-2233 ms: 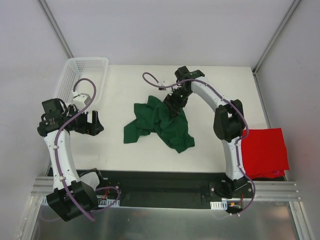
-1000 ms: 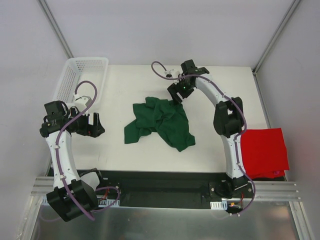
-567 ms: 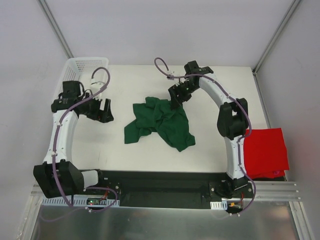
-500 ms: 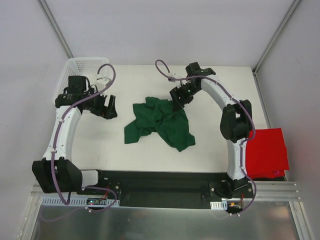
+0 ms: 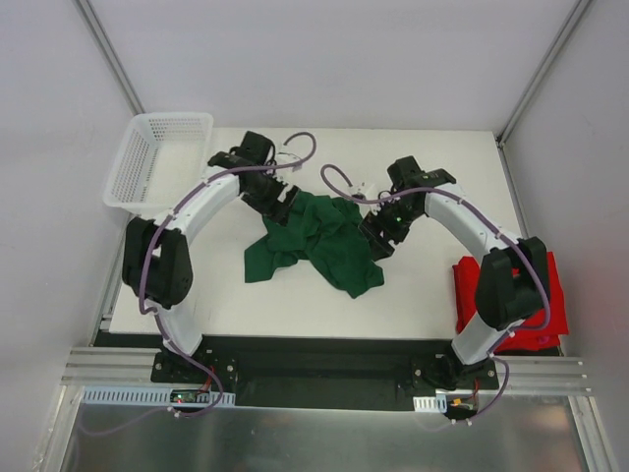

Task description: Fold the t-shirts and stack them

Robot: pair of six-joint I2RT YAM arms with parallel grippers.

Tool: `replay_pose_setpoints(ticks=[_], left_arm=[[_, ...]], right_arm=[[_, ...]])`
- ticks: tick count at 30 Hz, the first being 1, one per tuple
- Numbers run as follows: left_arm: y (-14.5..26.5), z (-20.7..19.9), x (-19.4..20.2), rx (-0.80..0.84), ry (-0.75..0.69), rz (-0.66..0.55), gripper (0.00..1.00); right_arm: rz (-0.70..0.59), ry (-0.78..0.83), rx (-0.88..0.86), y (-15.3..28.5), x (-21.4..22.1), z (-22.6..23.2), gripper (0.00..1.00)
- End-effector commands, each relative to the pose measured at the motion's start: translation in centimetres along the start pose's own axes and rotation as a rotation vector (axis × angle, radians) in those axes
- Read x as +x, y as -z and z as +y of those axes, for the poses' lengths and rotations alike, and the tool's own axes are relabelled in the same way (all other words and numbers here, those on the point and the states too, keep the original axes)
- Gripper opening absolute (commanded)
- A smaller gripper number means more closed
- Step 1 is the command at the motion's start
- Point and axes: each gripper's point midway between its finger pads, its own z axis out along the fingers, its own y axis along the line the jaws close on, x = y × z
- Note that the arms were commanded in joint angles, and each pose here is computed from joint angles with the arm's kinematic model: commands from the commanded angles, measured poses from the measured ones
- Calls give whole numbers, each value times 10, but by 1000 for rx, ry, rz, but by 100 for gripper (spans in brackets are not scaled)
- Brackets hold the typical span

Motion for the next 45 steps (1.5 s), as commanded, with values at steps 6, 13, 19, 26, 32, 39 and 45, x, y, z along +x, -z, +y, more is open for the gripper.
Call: replay_pose_setpoints(ticks=[6,13,19,26,32,39,45], left_arm=[[-25,-34,-39,8,-97,-19,80],[-48,-47,-44,31,-122,6,79],[-70,-54,-34,71,-114,54,78],[-49,-47,-41,1,-163,18,0],[41,-14,-68,-279,-298,-124,0],[85,55,-33,-626,-415,2,20],[117,84,-24,-814,-403,20,80]], right_arm=[[-51,54,83,24,21,1,78],[-41,44,67,20,29,6,78],[-51,46,59,21,28,7,78],[-38,42,46,16,33,8,79],[-18,40,34,9,37,7,79],[-36,26,7,8,26,7,79],[-39,15,-6,7,24,8,79]])
